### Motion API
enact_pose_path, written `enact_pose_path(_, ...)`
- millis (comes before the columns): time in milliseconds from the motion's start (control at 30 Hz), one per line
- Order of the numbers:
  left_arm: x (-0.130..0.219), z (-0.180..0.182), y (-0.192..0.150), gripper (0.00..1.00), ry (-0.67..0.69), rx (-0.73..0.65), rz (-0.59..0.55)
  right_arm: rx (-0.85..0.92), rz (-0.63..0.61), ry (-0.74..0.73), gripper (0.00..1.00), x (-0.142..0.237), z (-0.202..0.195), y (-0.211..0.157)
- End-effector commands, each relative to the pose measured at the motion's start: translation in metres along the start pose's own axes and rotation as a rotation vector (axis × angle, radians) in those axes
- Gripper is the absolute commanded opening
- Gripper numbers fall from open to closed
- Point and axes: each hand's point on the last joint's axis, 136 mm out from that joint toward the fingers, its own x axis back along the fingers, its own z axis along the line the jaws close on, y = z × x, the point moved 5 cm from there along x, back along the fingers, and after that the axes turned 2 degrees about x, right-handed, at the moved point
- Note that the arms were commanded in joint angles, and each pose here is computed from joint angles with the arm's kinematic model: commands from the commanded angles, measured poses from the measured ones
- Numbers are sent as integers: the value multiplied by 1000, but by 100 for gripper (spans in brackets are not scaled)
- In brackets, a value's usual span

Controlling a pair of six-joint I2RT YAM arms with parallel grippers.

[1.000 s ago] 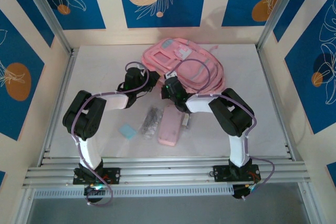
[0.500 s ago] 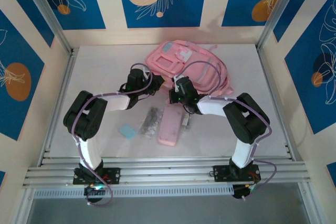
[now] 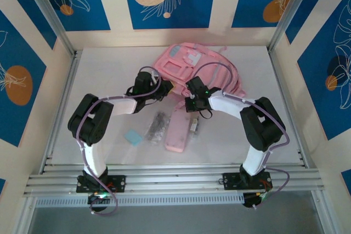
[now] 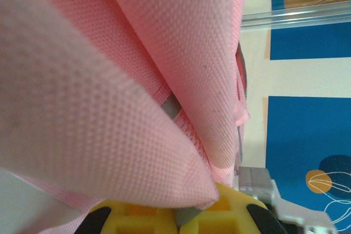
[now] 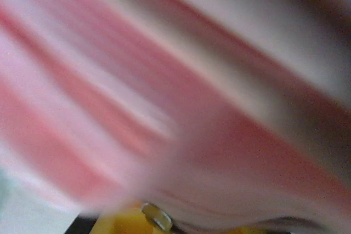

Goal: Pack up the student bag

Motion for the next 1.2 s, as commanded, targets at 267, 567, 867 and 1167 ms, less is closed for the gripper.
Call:
enact_pose_path(267,11,-4,74,0,-8,-110,-170,-47,284,-332,0,42,-89,-50)
enact_pose_path(567,-21,-8,114,0,63,-207,-138,-24,199,26,0,58,-24,-25)
enact_pose_path(867,4,-11,87,91,86,-186,-57,-86,87,463,0,71,65,44)
enact_pose_path(1167,36,-8,25,100,-31,-64,-63,-75,137,598,0,65,115,71)
